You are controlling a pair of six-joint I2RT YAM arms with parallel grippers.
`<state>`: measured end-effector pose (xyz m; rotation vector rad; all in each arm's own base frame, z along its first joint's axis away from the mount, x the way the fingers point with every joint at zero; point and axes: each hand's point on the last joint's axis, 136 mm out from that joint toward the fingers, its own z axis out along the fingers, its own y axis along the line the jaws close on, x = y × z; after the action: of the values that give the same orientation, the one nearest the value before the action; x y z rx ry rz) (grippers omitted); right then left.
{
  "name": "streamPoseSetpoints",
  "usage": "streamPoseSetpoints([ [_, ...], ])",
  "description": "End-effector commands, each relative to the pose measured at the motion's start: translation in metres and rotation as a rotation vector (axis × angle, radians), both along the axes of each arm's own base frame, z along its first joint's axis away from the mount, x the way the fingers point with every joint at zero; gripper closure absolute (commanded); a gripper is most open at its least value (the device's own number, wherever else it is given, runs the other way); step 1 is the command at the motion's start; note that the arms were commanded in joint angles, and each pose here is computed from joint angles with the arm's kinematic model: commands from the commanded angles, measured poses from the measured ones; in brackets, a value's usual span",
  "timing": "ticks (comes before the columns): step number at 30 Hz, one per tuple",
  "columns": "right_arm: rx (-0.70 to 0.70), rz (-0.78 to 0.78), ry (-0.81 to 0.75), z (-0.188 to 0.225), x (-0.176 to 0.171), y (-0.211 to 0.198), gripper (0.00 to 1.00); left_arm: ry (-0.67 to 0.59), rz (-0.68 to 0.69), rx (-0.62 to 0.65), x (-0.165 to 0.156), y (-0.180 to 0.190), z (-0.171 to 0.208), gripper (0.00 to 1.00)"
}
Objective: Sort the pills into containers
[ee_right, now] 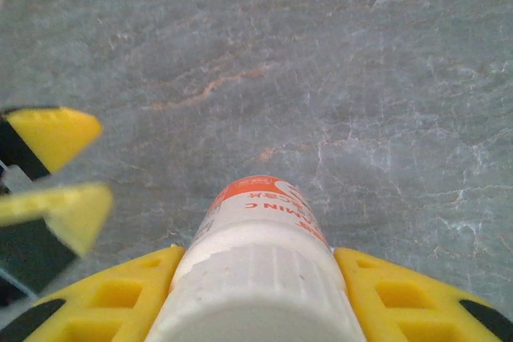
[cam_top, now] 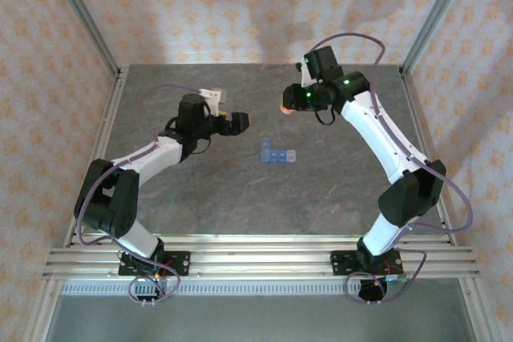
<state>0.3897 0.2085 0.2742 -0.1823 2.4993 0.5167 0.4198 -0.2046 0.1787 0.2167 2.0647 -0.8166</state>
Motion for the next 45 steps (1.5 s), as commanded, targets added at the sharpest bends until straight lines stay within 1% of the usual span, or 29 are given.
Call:
streamPoseSetpoints([
  [1,0.045,0.029,0.051,0.003,0.001,0.004,0.6,-0.243,-0.086,-0.013,-0.006,-0.024,0.041,0.0],
  [3,0.06,0.032,0.073,-0.001,0.006,0.006,0.6,-0.322,-0.116,-0.012,-0.012,-0.037,0.046,0.0],
  [7,0.064,0.062,0.125,-0.01,0.011,0.012,0.6,-0.409,-0.157,0.054,-0.024,-0.058,0.037,0.0],
  [9,0.056,0.077,0.152,-0.015,0.011,0.014,0.6,-0.45,-0.164,0.109,-0.028,-0.064,0.028,0.0],
  [12,0.052,0.103,0.187,-0.022,0.009,0.018,0.6,-0.505,-0.161,0.154,-0.031,-0.066,0.018,0.0],
  [15,0.061,0.124,0.217,-0.027,0.005,0.02,0.6,-0.544,-0.168,0.159,-0.03,-0.069,0.01,0.0],
  [20,0.098,0.168,0.261,-0.027,-0.008,0.026,0.6,-0.613,-0.172,0.133,-0.03,-0.08,0.005,0.0],
  [28,0.173,0.182,0.302,-0.034,-0.028,0.034,0.6,-0.636,-0.21,0.136,-0.038,-0.1,-0.002,0.01],
  [37,0.151,0.227,0.33,-0.049,-0.046,0.05,0.6,-0.658,-0.219,0.104,-0.041,-0.105,0.016,0.02],
  [45,0.148,0.245,0.336,-0.054,-0.052,0.058,0.61,-0.639,-0.237,0.101,-0.042,-0.108,0.021,0.18],
])
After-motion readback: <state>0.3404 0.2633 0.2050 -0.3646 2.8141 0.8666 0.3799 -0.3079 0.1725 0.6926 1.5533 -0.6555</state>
